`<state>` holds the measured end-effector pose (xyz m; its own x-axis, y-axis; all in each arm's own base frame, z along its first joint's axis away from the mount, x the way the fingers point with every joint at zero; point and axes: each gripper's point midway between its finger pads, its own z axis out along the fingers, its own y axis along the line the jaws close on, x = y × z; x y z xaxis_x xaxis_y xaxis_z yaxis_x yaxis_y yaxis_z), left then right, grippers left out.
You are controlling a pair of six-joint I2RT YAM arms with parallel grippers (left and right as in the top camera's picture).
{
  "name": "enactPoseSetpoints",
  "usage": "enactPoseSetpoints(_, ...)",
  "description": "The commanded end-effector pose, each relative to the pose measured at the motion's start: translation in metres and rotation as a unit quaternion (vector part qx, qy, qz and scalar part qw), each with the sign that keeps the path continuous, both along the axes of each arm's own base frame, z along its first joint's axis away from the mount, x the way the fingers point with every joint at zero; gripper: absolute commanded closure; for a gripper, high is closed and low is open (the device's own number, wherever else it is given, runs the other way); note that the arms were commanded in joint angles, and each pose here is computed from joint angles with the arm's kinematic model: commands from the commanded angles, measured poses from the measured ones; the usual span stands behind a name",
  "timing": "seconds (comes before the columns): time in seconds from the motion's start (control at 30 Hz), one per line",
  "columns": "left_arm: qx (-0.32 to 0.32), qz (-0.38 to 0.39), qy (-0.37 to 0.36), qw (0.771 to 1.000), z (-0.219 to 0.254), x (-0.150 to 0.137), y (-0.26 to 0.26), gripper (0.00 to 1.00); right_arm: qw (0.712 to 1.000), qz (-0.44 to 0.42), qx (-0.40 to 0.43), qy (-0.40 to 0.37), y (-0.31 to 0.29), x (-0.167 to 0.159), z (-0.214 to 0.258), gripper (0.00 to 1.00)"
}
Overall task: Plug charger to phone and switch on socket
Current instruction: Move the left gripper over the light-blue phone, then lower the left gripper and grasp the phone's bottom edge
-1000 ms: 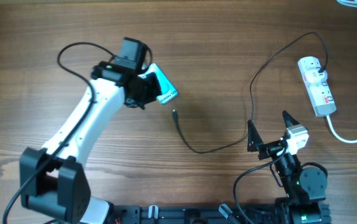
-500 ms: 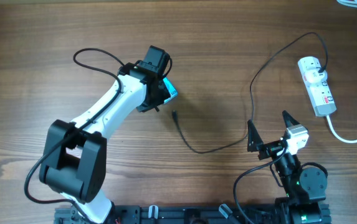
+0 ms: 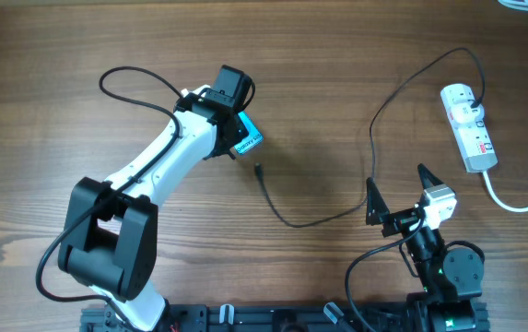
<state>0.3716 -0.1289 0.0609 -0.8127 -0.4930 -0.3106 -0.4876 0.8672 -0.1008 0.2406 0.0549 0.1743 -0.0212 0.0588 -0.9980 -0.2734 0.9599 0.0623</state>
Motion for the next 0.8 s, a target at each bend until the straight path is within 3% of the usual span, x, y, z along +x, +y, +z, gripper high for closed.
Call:
enactPoseSetpoints(0.0, 0.013, 0.044, -0.042, 0.998, 0.003, 0.018, 0.013, 0.74, 1.000, -0.011, -0.004, -0.006, -0.004, 0.001, 0.002, 0.00)
enactPoseSetpoints(0.13, -0.003, 0.052, -0.089, 0.995, 0.013, 0.040, 0.010, 0.70, 1.000, -0.011, -0.004, -0.006, -0.004, 0.001, 0.002, 0.00)
enactPoseSetpoints(0.2, -0.003, 0.056, -0.111, 0.992, 0.018, 0.049, 0.009, 0.59, 1.000, -0.011, -0.004, -0.006, -0.004, 0.001, 0.002, 0.00)
enactPoseSetpoints(0.27, 0.003, 0.062, -0.131, 0.989, 0.023, 0.057, 0.012, 0.25, 1.000, -0.011, -0.004, -0.006, -0.004, 0.001, 0.002, 0.00)
enactPoseSetpoints(0.3, 0.010, 0.065, -0.136, 0.989, 0.024, 0.058, 0.014, 0.13, 1.000, -0.011, -0.004, -0.005, -0.004, 0.001, 0.002, 0.00)
enactPoseSetpoints(0.37, 0.028, 0.073, -0.144, 0.986, 0.026, 0.060, 0.021, 0.00, 1.000, -0.011, -0.004, -0.006, -0.004, 0.001, 0.002, 0.00)
enactPoseSetpoints(0.77, 0.023, 0.055, -0.092, 0.994, -0.039, 0.061, 0.005, 0.00, 1.000, -0.011, -0.004, -0.006, -0.004, 0.001, 0.002, 0.00)
